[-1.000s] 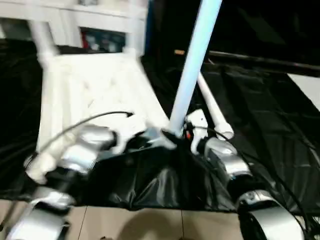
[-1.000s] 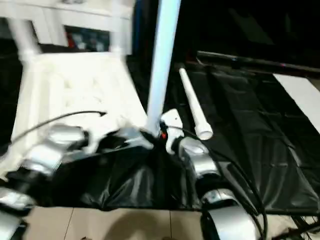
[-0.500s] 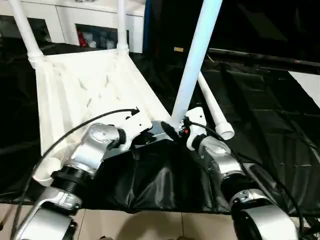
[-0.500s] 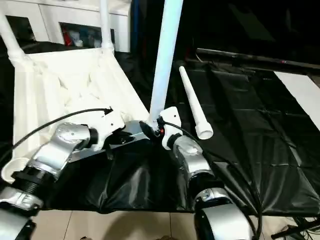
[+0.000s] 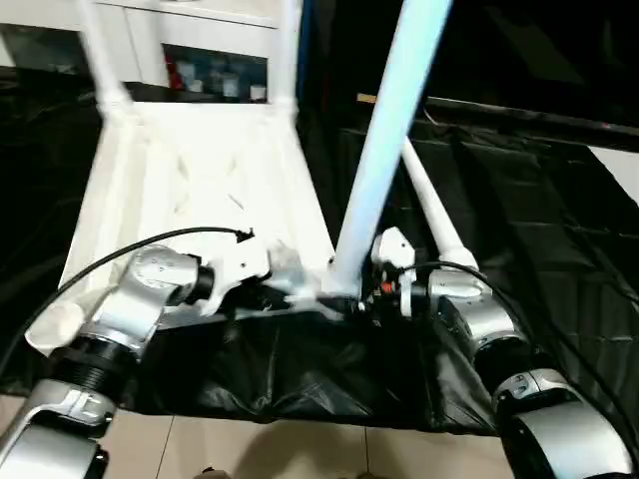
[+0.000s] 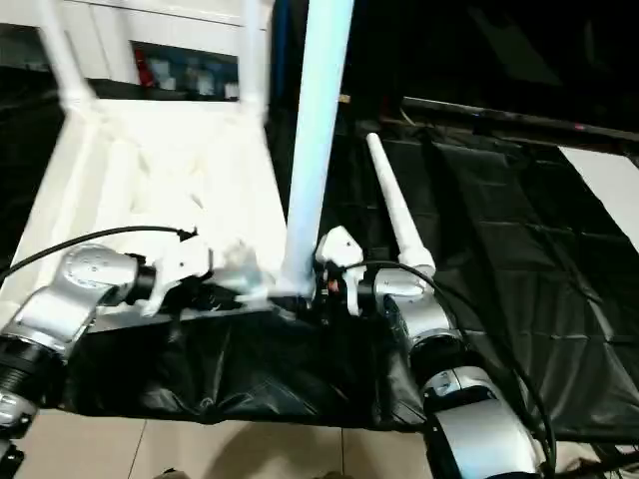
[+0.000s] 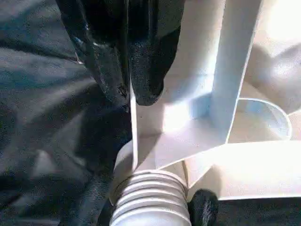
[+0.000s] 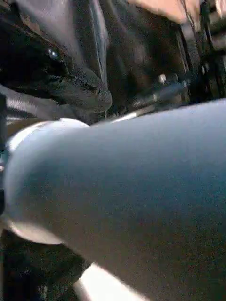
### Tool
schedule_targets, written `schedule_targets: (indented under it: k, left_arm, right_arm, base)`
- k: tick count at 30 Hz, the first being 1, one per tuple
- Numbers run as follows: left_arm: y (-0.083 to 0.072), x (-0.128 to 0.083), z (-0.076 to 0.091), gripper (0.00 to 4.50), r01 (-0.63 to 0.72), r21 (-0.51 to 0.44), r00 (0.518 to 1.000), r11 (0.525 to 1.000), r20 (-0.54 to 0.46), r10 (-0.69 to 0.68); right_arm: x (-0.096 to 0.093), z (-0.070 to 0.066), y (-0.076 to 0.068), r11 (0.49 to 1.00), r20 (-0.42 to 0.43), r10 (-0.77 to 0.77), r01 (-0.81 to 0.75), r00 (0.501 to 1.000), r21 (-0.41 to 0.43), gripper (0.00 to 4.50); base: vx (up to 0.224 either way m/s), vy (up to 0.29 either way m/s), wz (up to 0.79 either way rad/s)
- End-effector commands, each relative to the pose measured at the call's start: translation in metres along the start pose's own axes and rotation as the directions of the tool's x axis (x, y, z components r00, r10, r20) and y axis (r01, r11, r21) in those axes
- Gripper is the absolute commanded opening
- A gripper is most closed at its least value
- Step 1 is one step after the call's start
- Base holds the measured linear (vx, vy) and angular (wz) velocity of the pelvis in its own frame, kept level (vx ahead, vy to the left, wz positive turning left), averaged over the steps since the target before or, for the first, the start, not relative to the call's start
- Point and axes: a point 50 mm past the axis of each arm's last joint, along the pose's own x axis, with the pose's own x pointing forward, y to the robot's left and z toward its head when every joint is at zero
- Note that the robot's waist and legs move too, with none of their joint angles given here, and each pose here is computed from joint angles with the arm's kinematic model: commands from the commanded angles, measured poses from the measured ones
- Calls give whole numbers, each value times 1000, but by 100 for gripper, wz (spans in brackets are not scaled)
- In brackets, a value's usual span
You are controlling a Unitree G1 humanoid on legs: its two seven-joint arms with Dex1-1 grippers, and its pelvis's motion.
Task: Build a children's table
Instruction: Rotate leg to tighten
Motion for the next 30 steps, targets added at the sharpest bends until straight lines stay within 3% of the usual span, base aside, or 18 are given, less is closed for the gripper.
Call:
schedule_targets:
  k: [1,3,5,9,12,14,17,18,20,25,30]
  left_arm:
    - [-8,11,-1,0,82,21,996,996,-18,-82]
    - [-8,10,-3,0,98,32,995,995,-33,-97]
    - [-7,8,-4,0,104,35,994,994,-40,-102]
    - [-6,7,-6,0,104,29,994,994,-45,-103]
    - [-6,7,-8,0,87,13,996,996,-36,-86]
    - [-5,10,-8,0,48,-1,999,999,-22,-48]
    - [2,19,-8,0,-94,-31,995,995,-48,92]
    - [4,26,-5,0,-152,-57,988,987,-34,150]
    - [5,32,-1,0,-182,-72,983,981,-19,181]
    - [2,67,23,0,-246,-110,969,963,9,248]
    - [3,81,34,0,-252,-77,967,965,5,253]
  right_arm:
    - [4,3,3,997,-28,72,-73,997,-31,350]
    - [5,4,4,994,-40,94,-96,995,-44,347]
    - [6,5,4,993,-43,105,-107,994,-46,312]
    - [7,5,5,994,-30,108,-109,994,-26,282]
    - [8,2,6,996,-10,87,-87,996,4,278]
    - [9,0,6,998,12,46,-46,999,51,273]
    - [17,-5,3,984,43,-135,128,990,126,271]
    - [23,-6,0,960,43,-245,236,969,148,271]
    - [28,-6,-2,939,46,-311,299,949,171,271]
    - [55,-1,-9,766,13,-610,586,792,264,271]
    - [70,16,-7,753,81,-638,597,766,278,271]
  base:
    - [0,0,0]
    - [0,0,0]
    - [0,0,0]
    - [0,0,0]
    - [0,0,0]
    - [0,0,0]
    - [0,0,0]
    - [0,0,0]
    - [0,0,0]
    - [0,0,0]
    - [0,0,0]
